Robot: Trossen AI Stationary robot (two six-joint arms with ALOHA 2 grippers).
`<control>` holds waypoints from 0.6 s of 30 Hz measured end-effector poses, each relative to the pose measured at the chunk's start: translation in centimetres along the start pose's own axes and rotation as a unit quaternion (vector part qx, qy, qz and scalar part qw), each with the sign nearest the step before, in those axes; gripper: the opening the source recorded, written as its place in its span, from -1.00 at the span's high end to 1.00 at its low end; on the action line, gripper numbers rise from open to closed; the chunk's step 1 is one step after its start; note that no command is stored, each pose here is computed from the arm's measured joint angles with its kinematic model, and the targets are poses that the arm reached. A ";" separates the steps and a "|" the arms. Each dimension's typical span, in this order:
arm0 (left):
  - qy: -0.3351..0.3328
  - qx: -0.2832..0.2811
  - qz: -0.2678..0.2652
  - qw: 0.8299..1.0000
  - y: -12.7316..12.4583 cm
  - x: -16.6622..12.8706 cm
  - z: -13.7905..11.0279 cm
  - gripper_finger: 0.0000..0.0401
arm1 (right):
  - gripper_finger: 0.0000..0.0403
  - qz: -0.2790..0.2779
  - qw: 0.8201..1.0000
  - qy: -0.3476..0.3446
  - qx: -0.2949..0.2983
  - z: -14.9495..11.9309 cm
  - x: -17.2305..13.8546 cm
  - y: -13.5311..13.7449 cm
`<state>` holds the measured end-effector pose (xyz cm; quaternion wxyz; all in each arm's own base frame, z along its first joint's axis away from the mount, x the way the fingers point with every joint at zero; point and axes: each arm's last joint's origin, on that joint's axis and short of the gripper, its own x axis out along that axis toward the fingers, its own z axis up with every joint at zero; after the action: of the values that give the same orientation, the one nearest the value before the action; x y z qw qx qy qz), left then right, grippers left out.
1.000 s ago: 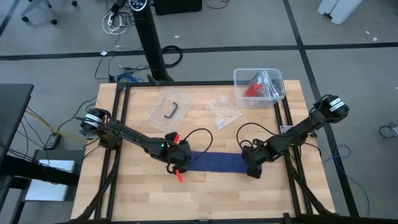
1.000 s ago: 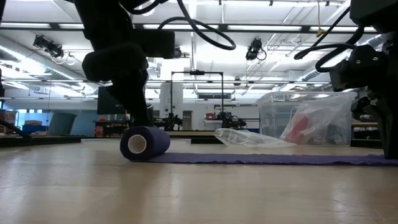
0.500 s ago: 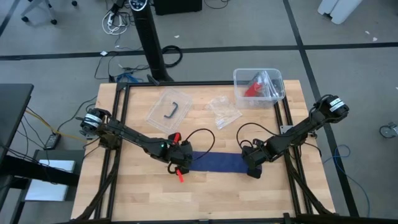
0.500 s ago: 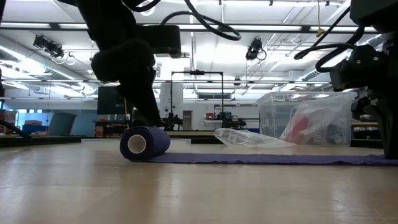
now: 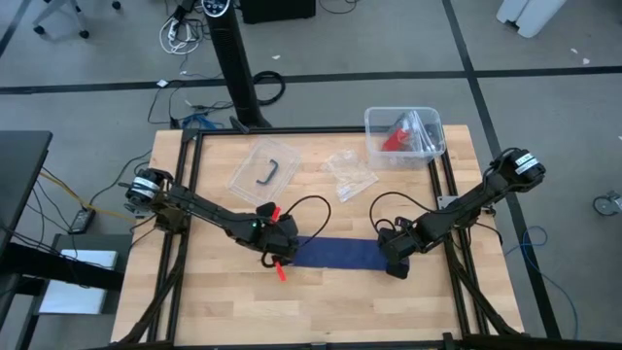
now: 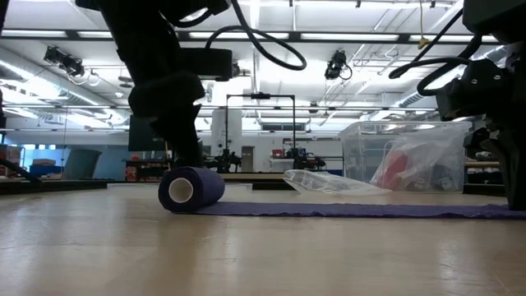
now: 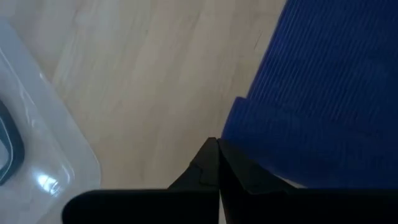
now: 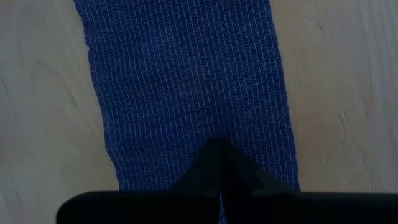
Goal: Roll bandage
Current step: Roll the blue bandage
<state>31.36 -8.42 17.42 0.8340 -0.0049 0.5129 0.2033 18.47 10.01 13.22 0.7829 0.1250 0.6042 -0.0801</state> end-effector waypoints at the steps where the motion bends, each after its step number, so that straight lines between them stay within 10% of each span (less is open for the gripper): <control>1: 0.000 0.002 0.000 1.000 0.0 0.0 0.0 0.99 | 1.00 0.000 1.000 0.000 0.000 0.0 0.0 0.0; 18: -0.034 0.003 -0.026 0.999 -0.1 0.3 1.0 0.99 | 1.00 0.000 1.000 0.000 -0.001 0.0 0.0 0.0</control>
<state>32.36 -8.21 17.60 0.8558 -0.0085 0.4848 0.1802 18.47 10.01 13.21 0.7830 0.1243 0.6043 -0.0793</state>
